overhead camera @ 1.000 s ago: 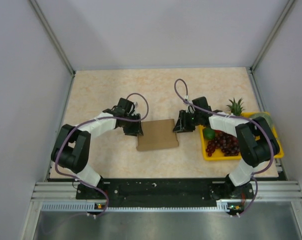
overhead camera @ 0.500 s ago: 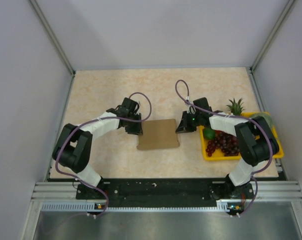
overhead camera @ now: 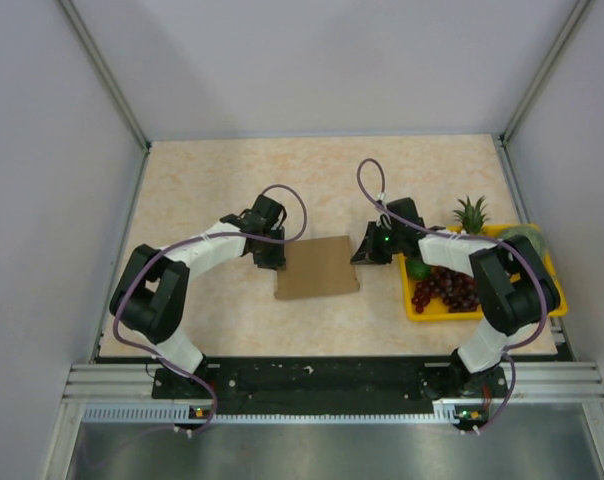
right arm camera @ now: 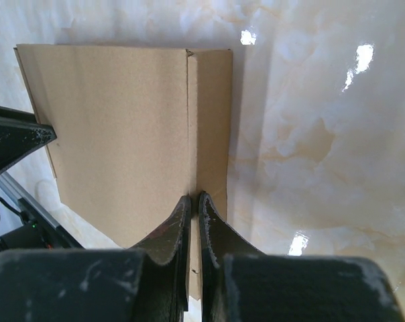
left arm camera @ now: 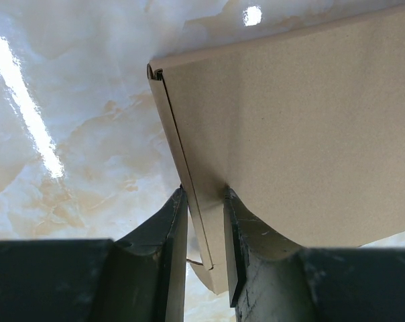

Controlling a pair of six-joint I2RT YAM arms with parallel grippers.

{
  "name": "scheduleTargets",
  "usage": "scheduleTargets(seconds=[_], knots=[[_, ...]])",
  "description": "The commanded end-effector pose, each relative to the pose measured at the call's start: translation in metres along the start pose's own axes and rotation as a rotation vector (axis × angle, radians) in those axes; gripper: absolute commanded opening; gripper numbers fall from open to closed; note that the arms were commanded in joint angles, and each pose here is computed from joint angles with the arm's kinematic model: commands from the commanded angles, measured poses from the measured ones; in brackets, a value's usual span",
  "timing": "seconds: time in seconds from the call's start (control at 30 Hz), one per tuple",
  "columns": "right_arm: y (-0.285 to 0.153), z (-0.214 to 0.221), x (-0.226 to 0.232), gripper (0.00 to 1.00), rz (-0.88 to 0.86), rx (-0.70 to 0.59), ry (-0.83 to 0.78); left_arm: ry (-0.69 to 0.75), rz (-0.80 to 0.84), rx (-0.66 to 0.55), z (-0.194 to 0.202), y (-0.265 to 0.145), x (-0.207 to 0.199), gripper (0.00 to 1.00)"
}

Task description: Fold the paper box

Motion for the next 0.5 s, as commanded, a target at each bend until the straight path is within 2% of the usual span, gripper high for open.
scheduleTargets(seconds=[0.0, 0.07, 0.1, 0.17, 0.23, 0.27, 0.37, 0.47], knots=[[0.023, 0.027, 0.036, 0.0, -0.213, 0.084, -0.073, 0.047, 0.372, -0.031, 0.001, 0.019, -0.064, 0.0], [0.022, 0.027, 0.036, 0.0, -0.2, 0.092, -0.069, 0.045, 0.37, -0.03, 0.0, 0.019, -0.064, 0.0], [0.021, 0.025, 0.034, 0.03, -0.187, 0.085, -0.081, 0.043, 0.364, -0.038, 0.0, 0.016, -0.063, 0.0], [0.015, 0.022, 0.032, 0.17, -0.161, 0.063, -0.097, 0.054, 0.324, -0.054, 0.003, 0.013, -0.058, 0.07], [0.009, 0.021, 0.019, 0.23, -0.145, 0.07, -0.097, 0.067, 0.3, -0.087, 0.002, 0.002, -0.052, 0.16], [0.004, 0.019, 0.015, 0.27, -0.15, 0.066, -0.113, 0.072, 0.262, -0.1, 0.004, 0.0, -0.045, 0.26], [-0.006, 0.017, 0.003, 0.35, -0.164, 0.09, -0.151, 0.09, 0.211, -0.136, 0.005, -0.014, -0.034, 0.4], [-0.018, 0.017, -0.001, 0.47, -0.183, 0.077, -0.197, 0.096, 0.207, -0.155, 0.009, -0.025, -0.027, 0.46]])
Point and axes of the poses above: each gripper's point midway between its finger pads, its own y axis out along the fingers, its own x axis along the line the jaws close on, z = x × y, the point moved 10 cm from there along -y, back along the fingers, and after that the axes turned 11 degrees about y, right-handed, at the moved point
